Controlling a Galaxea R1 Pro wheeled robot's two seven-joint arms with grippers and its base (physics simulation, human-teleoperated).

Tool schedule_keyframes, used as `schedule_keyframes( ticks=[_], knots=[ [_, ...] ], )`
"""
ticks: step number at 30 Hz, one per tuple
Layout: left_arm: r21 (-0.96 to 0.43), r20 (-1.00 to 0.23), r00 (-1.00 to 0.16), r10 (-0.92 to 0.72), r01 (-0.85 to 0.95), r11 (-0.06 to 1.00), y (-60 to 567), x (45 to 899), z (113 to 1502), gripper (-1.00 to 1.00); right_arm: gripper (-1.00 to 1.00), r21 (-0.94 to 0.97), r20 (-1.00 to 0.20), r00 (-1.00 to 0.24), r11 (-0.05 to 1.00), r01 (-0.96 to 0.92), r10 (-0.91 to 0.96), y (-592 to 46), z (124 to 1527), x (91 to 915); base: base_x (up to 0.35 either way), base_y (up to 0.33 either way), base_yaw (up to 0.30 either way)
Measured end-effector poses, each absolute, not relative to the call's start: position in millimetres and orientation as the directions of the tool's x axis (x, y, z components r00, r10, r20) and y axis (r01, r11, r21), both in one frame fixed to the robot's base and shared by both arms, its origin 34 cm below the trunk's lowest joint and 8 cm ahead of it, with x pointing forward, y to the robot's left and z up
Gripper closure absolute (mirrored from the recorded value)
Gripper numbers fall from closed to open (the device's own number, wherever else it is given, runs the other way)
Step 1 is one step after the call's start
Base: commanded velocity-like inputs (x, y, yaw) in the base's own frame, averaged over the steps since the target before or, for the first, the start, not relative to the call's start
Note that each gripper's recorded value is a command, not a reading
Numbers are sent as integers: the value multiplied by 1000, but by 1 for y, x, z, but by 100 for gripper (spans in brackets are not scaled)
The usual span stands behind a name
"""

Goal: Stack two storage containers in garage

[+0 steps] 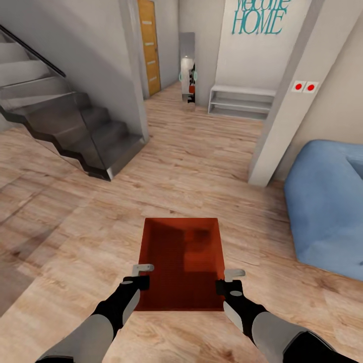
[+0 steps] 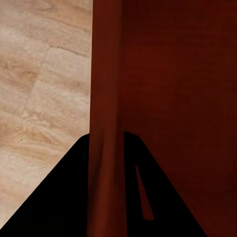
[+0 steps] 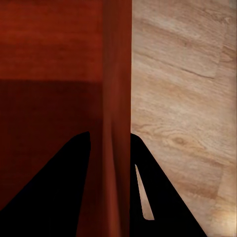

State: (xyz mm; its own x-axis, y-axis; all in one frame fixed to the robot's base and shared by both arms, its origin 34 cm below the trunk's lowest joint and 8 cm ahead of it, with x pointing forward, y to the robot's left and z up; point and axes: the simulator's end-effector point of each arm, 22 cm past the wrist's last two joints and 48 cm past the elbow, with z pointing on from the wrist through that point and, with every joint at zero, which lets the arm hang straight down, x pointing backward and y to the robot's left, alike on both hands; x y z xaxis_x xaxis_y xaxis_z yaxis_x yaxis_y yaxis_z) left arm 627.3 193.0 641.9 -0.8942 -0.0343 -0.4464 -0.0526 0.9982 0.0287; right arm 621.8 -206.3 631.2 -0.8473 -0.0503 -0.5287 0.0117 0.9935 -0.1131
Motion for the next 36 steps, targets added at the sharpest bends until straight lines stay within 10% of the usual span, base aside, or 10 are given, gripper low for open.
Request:
schedule_keyframes(
  ticks=[36],
  knots=[
    [28, -447, -894, -35, -53, 998, 193, 627, 642, 100, 100, -114, -529, -847, 993, 11, -51, -206, 631, 622, 322, 0, 0]
  ],
)
